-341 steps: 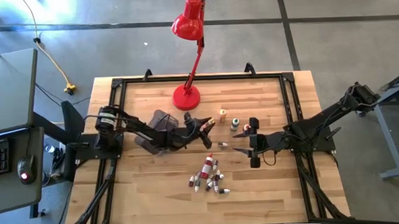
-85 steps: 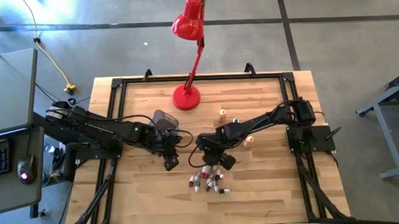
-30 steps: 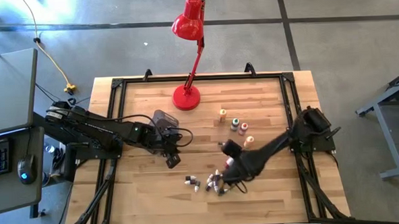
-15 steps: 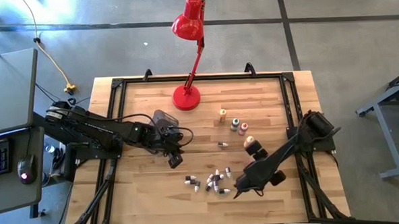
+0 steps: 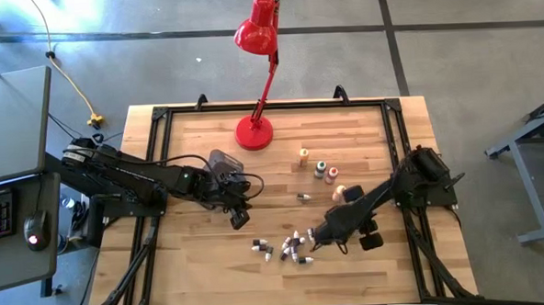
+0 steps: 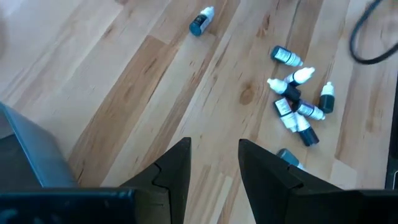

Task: Pick & Place food coloring
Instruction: Move the large red food coloring bottle to the middle right of the table

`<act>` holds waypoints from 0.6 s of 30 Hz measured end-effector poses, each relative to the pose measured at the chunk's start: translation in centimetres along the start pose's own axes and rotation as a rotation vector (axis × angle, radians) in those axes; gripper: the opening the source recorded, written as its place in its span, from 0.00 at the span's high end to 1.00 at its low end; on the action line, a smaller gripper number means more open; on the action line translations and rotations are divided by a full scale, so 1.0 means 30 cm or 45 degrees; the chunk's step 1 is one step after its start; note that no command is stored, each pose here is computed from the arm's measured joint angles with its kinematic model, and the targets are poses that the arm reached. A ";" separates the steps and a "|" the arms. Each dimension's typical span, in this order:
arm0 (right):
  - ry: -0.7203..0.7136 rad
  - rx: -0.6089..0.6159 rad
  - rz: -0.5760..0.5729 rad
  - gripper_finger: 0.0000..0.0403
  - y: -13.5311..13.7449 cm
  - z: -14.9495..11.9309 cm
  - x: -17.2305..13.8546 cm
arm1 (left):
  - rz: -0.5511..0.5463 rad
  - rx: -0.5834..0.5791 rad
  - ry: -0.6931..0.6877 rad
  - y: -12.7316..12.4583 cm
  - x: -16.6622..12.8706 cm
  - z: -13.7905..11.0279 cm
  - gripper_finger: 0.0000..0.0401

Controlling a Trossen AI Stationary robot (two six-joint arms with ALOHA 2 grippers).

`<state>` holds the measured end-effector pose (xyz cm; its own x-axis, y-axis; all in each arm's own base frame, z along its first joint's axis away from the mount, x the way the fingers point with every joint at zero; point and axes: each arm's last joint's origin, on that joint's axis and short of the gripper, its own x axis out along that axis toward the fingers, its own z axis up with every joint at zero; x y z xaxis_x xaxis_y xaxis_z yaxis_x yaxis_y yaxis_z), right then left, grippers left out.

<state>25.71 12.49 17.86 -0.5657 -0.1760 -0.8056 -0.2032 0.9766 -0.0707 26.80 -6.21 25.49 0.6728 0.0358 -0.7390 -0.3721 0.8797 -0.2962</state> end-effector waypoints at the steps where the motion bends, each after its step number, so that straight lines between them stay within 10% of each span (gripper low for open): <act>1: 0.013 0.048 0.045 0.70 -0.011 0.002 0.001 | -0.004 0.001 -0.007 -0.001 0.000 0.002 0.67; 18: 0.149 0.290 0.515 0.70 -0.084 0.016 0.003 | -0.011 0.045 -0.020 -0.003 0.000 0.005 0.67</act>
<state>26.56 10.08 17.69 -0.6521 0.2237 -0.7244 0.2246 0.9696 0.0972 26.92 -6.24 25.61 0.6857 0.0350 -0.7270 -0.3434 0.8963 -0.2807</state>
